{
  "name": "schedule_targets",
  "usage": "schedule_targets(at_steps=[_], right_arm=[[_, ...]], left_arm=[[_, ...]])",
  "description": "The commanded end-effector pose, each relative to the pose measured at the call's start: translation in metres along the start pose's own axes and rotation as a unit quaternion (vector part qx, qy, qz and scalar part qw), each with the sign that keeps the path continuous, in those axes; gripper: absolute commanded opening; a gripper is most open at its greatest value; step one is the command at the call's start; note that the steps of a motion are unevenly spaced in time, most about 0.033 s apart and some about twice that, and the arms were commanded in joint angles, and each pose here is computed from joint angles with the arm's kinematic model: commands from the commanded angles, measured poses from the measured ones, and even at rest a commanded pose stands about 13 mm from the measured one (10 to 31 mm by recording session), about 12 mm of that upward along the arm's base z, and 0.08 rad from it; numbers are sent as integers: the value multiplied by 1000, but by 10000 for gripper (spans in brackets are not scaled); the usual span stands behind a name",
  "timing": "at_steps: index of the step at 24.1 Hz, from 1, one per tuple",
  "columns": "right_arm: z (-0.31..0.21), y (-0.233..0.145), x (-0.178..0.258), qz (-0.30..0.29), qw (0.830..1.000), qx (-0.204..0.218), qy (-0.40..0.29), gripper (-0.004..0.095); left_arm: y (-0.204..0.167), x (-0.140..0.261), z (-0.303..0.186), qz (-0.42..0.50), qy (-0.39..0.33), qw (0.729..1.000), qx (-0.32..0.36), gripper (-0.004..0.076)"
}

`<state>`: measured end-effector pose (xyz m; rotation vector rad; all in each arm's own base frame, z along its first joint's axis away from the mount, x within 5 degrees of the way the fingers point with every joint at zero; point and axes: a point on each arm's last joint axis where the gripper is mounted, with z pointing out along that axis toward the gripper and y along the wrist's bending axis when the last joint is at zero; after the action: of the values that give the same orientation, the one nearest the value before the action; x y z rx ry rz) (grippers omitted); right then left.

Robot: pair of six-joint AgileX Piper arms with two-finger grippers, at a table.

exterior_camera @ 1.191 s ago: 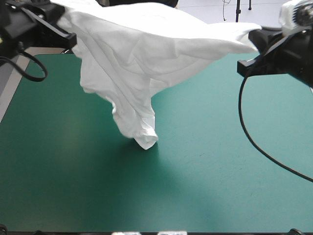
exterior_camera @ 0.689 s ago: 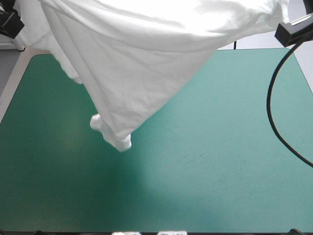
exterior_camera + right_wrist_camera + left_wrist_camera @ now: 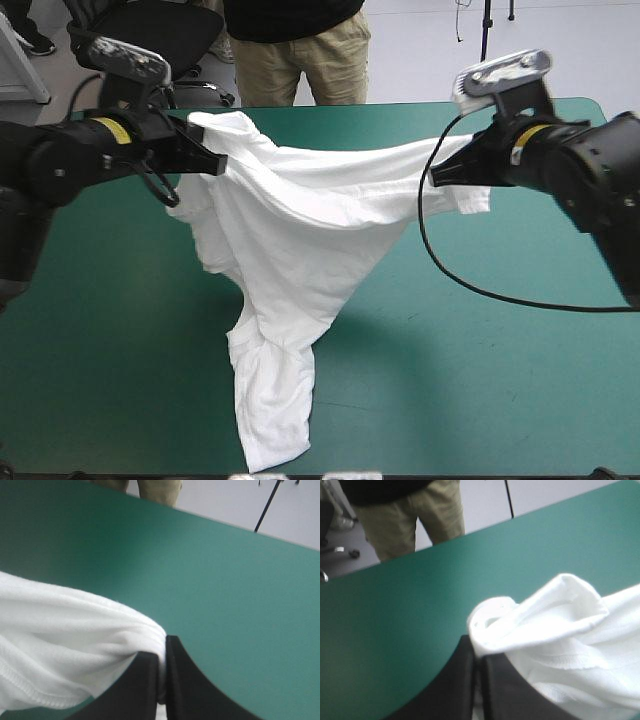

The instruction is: Fold the cloth

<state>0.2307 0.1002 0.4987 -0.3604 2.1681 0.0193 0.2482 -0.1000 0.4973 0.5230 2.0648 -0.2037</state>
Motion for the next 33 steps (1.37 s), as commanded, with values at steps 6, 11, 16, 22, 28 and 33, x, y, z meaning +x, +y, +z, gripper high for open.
schedule_targets(at_steps=[6,11,16,22,28,33], right_arm=[[98,-16,21,81,996,-11,31,-17],[165,-38,31,130,989,-24,61,-17],[213,-50,49,154,983,-19,99,-17],[249,-57,61,159,982,-11,106,-17],[254,-53,58,144,982,-41,118,451],[213,-56,33,114,985,-47,125,523]], left_arm=[[33,42,101,-89,35,995,-21,-17],[50,63,164,-93,74,992,-33,-17],[55,79,206,-102,93,990,-36,-17],[61,98,249,-117,85,988,-46,-17],[60,106,257,-111,129,985,-38,405],[63,44,191,-72,132,987,-51,546]])
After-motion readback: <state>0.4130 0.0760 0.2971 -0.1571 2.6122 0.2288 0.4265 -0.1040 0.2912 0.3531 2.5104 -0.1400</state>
